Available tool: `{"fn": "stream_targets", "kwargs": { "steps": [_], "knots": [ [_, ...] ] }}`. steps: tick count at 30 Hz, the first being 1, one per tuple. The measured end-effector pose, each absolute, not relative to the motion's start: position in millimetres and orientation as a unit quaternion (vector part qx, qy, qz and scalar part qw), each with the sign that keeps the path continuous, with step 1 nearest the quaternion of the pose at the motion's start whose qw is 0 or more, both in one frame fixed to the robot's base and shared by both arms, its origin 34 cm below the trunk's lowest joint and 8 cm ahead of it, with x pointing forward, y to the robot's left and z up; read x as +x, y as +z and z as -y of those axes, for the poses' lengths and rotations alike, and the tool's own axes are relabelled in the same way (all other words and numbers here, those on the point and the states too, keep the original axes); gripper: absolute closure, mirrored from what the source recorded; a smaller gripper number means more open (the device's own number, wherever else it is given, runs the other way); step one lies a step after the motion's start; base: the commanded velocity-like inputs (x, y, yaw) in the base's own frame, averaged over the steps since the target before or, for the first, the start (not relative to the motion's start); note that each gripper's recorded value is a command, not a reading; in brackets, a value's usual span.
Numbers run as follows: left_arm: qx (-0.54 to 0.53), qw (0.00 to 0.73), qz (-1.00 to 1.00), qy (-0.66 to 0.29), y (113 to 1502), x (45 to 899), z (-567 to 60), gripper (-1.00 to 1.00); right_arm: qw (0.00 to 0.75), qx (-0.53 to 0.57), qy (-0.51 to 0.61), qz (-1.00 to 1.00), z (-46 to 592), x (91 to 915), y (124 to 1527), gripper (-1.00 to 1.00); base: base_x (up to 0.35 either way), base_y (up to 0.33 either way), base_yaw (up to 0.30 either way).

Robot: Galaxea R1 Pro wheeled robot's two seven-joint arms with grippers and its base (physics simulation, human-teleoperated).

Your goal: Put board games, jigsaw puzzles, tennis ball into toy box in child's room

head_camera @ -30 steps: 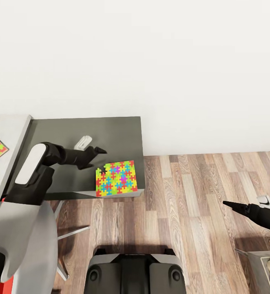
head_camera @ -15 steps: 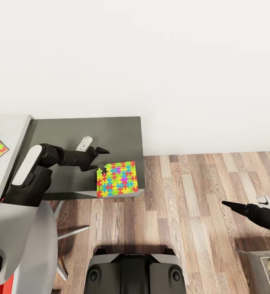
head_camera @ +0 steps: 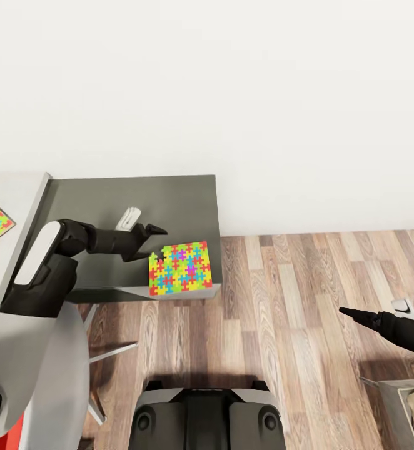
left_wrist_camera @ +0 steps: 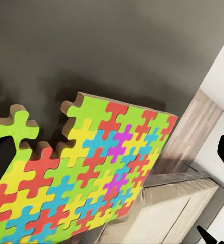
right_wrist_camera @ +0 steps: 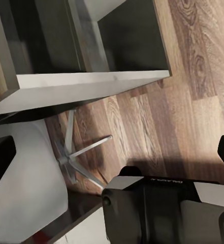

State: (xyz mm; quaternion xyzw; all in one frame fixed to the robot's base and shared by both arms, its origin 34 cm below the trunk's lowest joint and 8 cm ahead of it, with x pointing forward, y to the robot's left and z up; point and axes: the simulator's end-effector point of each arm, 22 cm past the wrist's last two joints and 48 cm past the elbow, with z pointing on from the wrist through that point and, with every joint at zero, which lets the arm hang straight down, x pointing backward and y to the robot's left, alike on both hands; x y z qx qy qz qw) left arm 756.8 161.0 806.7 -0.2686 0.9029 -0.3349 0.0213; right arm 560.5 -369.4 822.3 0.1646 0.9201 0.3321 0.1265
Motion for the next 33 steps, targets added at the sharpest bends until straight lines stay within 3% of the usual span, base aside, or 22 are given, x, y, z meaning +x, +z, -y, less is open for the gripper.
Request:
{"fn": "stream_targets", "kwargs": {
  "steps": [33],
  "knots": [
    [-0.274,0.021,-0.909,-0.313,799,751,-176,-1.00,0.126,0.164,0.332,-0.920,369,560,822,-1.00,-0.018,0.000,0.000]
  ]
}}
